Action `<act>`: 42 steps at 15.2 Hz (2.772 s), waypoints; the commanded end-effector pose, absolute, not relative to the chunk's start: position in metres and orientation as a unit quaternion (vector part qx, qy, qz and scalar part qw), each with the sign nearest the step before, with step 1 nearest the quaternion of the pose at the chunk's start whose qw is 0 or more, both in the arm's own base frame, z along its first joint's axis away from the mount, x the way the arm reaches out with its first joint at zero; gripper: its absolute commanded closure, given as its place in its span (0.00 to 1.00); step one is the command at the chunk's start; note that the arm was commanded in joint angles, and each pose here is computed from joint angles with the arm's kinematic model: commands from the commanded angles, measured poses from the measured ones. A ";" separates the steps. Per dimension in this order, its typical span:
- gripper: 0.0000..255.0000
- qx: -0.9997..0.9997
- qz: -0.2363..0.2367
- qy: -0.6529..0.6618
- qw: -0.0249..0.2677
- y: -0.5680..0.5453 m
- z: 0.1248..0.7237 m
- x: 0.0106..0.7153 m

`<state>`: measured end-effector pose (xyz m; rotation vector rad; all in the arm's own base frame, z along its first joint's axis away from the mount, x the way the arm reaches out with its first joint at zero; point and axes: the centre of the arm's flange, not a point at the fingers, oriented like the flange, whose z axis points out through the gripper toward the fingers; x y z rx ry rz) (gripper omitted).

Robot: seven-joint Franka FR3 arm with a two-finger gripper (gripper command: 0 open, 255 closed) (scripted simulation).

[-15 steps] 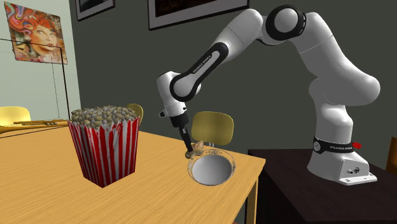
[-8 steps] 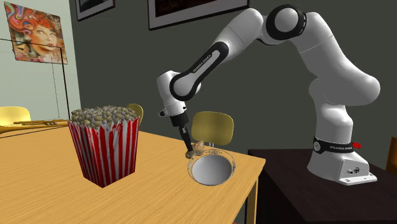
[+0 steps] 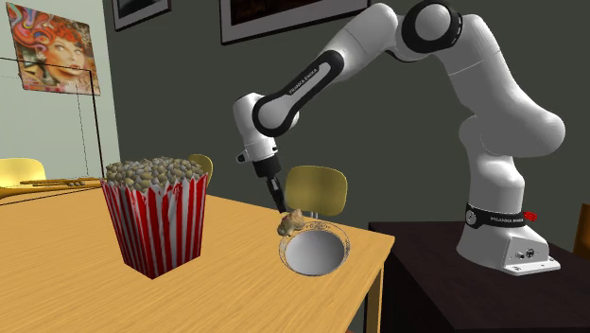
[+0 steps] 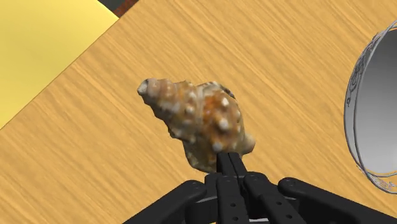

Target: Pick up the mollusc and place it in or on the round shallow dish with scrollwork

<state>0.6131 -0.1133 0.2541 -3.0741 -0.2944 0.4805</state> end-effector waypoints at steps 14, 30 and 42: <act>0.00 -0.949 0.013 -0.238 0.204 -0.187 0.193 0.562; 1.00 -0.949 0.013 -0.238 0.204 -0.187 0.193 0.562; 1.00 -0.949 0.013 -0.238 0.204 -0.187 0.257 0.562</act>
